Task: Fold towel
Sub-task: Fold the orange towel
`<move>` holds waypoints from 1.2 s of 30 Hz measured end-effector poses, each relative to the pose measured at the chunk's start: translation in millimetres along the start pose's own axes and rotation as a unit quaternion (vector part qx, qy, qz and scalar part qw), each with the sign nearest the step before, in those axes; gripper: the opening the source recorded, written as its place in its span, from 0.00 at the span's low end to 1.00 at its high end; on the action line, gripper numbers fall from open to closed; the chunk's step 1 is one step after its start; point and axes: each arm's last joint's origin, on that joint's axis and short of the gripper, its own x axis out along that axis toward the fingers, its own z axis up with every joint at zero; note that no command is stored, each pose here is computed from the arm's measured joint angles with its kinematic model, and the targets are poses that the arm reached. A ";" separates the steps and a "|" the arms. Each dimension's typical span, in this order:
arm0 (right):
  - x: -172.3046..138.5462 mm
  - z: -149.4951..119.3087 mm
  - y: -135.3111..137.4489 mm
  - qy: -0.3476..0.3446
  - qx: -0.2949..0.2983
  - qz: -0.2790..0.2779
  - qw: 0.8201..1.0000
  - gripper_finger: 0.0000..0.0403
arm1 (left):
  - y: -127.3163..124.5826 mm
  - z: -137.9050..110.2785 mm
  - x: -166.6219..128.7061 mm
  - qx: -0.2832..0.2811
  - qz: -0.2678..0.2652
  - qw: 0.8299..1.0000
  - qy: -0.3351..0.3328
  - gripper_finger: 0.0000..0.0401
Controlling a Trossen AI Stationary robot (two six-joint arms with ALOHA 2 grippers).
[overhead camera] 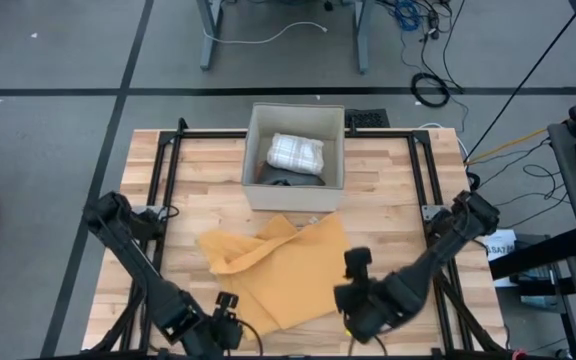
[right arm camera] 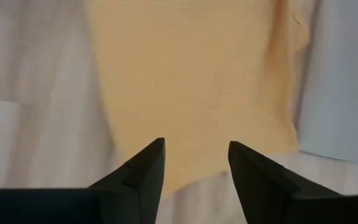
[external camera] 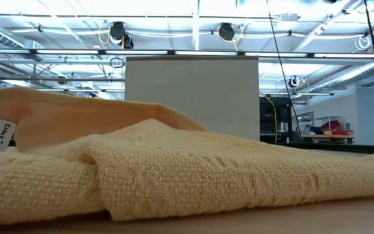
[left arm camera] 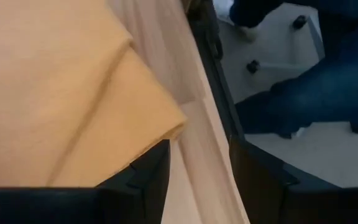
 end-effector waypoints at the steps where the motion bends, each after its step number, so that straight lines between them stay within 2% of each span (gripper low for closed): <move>1: -2.5 -1.9 5.4 -0.006 -0.001 0.004 1.000 0.40 | -2.4 -2.6 9.2 0.000 -0.001 1.000 0.002 0.43; 7: -5.7 -15.3 29.0 -0.013 0.020 0.011 1.000 0.38 | -7.3 -7.1 50.4 0.004 0.010 1.000 0.017 0.42; 13: 18.9 -39.5 46.2 0.013 0.024 -0.004 1.000 0.37 | -4.9 -10.4 78.6 0.002 0.023 0.999 0.033 0.42; 19: 42.8 -62.9 50.6 0.045 0.022 -0.032 0.998 0.37 | 4.1 -9.0 88.4 -0.006 0.046 0.998 0.038 0.42; 24: 59.1 -74.2 55.3 0.045 0.006 -0.031 0.999 0.37 | 11.8 -4.6 89.2 -0.017 0.073 0.997 0.022 0.42; 31: 74.5 -84.6 56.4 0.048 -0.004 -0.032 0.998 0.37 | 11.0 -4.7 102.1 -0.025 -0.001 0.998 0.058 0.42; 36: 82.2 -91.0 56.4 0.056 -0.010 -0.029 0.998 0.37 | 12.8 -6.6 107.6 -0.021 0.003 0.997 0.067 0.42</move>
